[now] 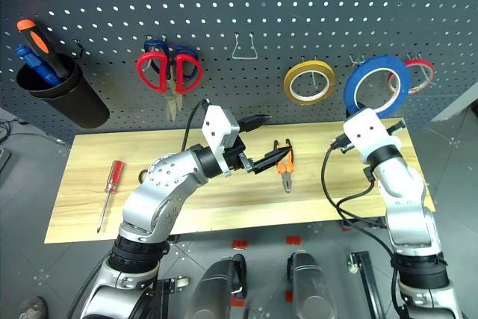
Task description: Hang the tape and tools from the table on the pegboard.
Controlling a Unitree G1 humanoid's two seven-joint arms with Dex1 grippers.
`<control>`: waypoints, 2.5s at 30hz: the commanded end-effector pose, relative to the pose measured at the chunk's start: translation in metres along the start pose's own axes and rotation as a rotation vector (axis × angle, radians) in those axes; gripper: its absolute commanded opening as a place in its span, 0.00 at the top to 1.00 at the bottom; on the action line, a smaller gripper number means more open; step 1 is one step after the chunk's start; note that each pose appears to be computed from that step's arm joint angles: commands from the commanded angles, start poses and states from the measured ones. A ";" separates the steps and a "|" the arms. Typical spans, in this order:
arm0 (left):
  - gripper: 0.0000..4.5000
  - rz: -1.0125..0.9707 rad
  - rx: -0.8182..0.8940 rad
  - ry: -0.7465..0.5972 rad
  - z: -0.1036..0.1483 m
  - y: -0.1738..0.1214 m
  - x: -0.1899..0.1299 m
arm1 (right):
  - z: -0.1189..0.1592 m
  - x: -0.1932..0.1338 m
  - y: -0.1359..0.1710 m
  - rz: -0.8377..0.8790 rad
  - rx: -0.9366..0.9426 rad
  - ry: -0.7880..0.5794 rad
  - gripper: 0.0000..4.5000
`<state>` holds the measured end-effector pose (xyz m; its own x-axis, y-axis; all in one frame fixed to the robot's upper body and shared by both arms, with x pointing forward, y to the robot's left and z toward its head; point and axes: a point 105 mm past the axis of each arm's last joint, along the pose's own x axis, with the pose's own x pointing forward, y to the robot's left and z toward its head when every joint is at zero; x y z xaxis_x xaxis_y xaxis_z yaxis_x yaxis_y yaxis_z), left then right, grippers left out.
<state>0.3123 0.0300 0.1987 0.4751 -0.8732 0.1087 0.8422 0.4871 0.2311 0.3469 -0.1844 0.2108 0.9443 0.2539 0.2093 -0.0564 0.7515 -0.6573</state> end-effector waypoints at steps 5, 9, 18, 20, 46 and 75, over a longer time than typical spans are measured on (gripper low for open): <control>0.00 -0.002 0.026 -0.035 0.010 -0.001 0.001 | 0.020 0.014 0.005 0.050 0.066 -0.120 0.85; 0.00 0.004 0.025 -0.036 0.010 0.001 0.000 | 0.019 0.014 0.006 0.044 0.091 -0.127 0.77; 0.00 -0.002 0.003 0.017 -0.005 -0.002 -0.013 | -0.023 -0.032 0.061 0.097 0.341 0.127 0.13; 0.00 -0.013 0.037 0.102 -0.021 -0.001 -0.027 | -0.032 -0.047 0.081 0.100 0.471 0.246 0.01; 0.00 0.151 0.111 0.374 -0.057 0.034 -0.108 | -0.026 0.044 0.165 0.099 0.705 0.654 0.01; 0.00 0.161 0.106 0.349 -0.055 0.035 -0.101 | -0.049 0.050 0.196 0.191 0.576 0.741 0.15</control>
<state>0.3102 0.1407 0.1370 0.6838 -0.7014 -0.2013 0.7224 0.6118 0.3223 0.3976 -0.0508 0.0582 0.8556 0.1135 -0.5051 -0.2063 0.9696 -0.1317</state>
